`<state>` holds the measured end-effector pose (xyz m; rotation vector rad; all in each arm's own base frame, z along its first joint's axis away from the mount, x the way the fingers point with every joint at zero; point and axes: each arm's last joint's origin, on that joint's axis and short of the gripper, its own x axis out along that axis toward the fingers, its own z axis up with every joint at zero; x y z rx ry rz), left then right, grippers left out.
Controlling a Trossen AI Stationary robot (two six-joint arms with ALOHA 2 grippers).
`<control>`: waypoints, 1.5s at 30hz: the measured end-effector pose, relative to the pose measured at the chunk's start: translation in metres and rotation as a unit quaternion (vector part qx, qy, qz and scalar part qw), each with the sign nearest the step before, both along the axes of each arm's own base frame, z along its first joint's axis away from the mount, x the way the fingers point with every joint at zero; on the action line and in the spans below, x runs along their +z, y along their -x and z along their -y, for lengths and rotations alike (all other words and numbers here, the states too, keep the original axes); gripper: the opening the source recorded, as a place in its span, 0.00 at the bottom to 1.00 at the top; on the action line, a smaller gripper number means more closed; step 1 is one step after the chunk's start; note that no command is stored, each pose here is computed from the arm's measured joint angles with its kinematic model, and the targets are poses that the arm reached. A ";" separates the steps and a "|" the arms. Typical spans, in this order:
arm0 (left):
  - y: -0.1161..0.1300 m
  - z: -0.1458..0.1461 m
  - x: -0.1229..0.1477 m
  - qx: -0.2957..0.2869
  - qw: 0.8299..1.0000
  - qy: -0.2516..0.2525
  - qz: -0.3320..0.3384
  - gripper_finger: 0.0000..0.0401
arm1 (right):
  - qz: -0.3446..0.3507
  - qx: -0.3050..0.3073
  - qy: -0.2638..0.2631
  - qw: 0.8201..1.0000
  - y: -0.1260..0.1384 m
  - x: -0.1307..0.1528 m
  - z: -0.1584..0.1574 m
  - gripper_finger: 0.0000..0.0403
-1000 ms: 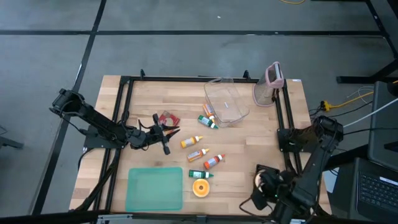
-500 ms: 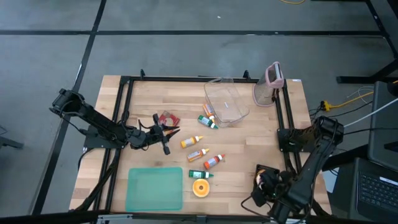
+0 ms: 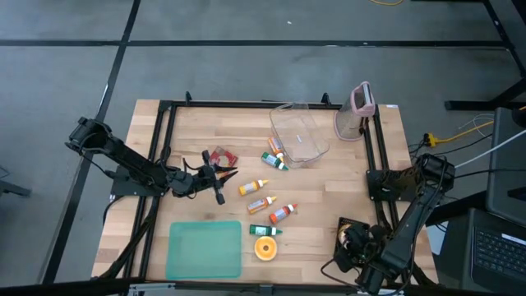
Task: Pick & Place Food Item
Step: Stack the pink donut on top of the orange donut in the black basket, then stack the yellow donut on top of the pink donut in the black basket
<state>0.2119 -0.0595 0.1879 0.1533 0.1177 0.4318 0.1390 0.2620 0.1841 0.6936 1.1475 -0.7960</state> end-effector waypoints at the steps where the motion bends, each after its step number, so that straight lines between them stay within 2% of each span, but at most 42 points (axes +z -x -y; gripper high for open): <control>1: 0.000 0.000 0.000 0.000 1.000 0.000 0.000 0.11 | 0.006 0.000 0.002 1.000 0.000 0.000 0.000 0.00; 13: 0.000 0.000 0.000 0.000 1.000 0.000 0.000 0.11 | 0.007 0.004 0.018 1.000 0.000 0.000 0.003 0.02; 18: 0.000 0.000 0.000 0.001 1.000 0.000 0.000 0.11 | -0.003 0.003 0.037 0.999 0.000 0.001 0.007 0.17; 23: 0.000 0.000 0.000 0.001 1.000 -0.001 0.000 0.12 | -0.007 0.001 0.030 1.000 0.000 0.001 0.006 0.32; 29: 0.000 0.000 0.000 0.002 1.000 -0.001 0.000 0.12 | -0.002 0.002 0.018 1.000 -0.001 0.003 0.004 0.39; 33: 0.000 0.000 0.000 0.002 1.000 0.000 0.002 0.12 | 0.045 0.013 0.024 0.999 -0.008 0.022 -0.002 0.39; 40: 0.000 0.000 0.001 0.002 1.000 0.000 0.003 0.12 | 0.112 0.036 0.066 0.991 -0.025 0.078 -0.003 0.39; 42: 0.000 0.000 0.001 0.002 1.000 0.000 0.003 0.12 | 0.158 0.054 0.093 0.982 -0.033 0.090 -0.002 0.39; 45: 0.000 0.000 0.001 -0.005 1.000 0.001 0.003 0.12 | 0.243 0.075 0.134 0.958 -0.054 0.101 0.001 0.39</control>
